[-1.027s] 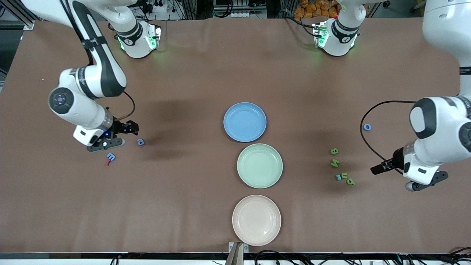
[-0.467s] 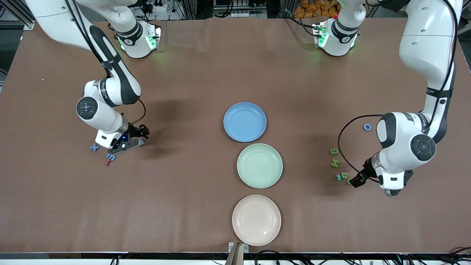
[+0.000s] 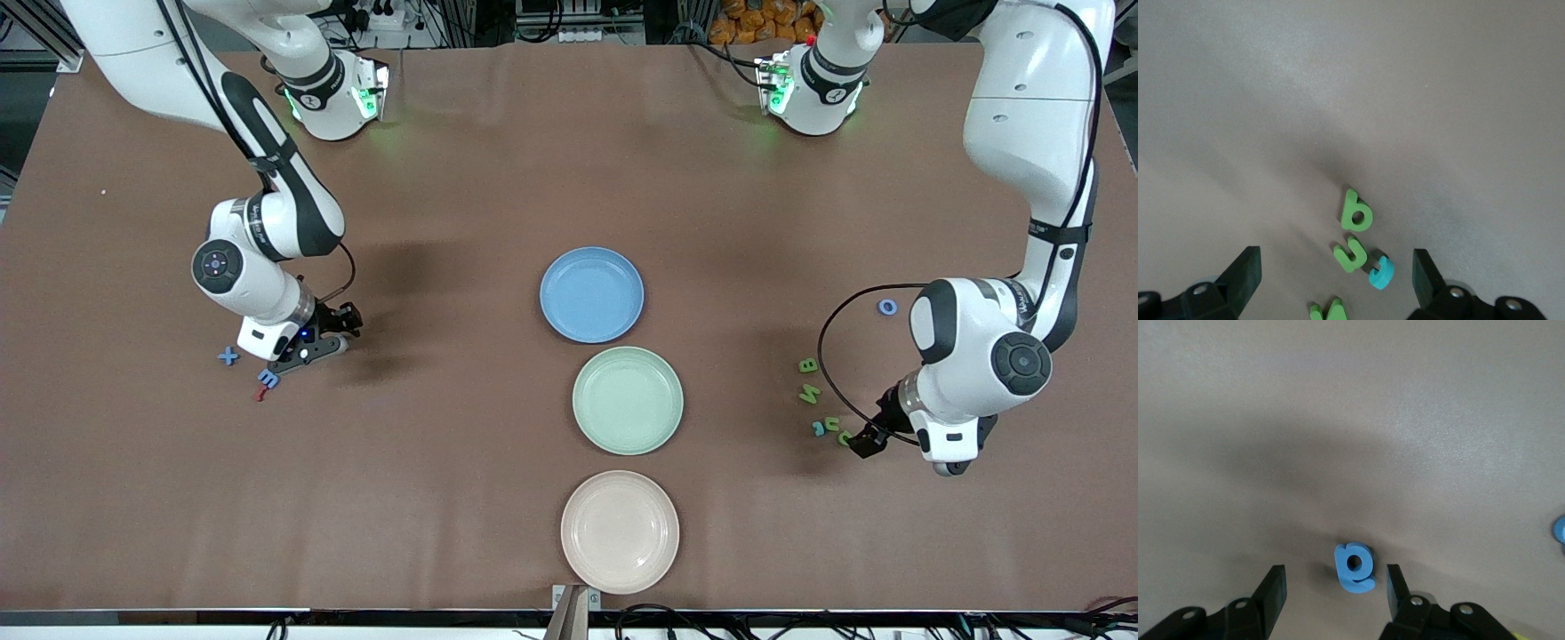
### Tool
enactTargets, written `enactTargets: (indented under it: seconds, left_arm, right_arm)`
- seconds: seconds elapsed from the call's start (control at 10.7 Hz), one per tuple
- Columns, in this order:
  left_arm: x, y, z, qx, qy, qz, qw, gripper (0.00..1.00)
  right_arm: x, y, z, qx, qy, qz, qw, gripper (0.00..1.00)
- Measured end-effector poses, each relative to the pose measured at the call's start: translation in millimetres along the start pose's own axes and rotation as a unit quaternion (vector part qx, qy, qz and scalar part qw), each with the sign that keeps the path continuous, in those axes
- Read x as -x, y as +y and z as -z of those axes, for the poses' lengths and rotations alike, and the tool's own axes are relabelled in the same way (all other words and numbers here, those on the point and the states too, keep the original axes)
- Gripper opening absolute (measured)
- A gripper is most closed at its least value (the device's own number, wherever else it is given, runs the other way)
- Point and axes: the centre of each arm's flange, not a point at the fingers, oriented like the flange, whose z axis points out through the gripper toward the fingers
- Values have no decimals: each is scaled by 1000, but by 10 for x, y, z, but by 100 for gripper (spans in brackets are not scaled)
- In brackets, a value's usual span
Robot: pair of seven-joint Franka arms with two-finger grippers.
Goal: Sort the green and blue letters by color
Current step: 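Grasp the blue 'a' with the right gripper while the left grasps green 'b'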
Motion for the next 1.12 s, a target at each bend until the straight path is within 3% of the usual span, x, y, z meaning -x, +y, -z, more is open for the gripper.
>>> enactTargets:
  seconds: [0.65,0.75,0.84,1.03,1.12]
  left_arm:
    - [-112,-51,-432,-10,-4,31,999,100]
    - [-109,-40,-462,-10,-4,30,999,100]
    - [-92,-17,-511,-6,-1,39,999,100]
    - [10,55,-650,-7,5,51,999,100]
    - [48,74,-695,-11,7,51,999,100]
  right_arm:
    - [39,70,-171,2,-6,2,1000,61]
    - [39,71,-180,2,-6,2,1000,54]
    - [39,71,-181,2,-5,2,1000,53]
    - [36,74,-178,2,-4,2,1000,27]
    - [31,75,-174,3,-3,2,1000,26]
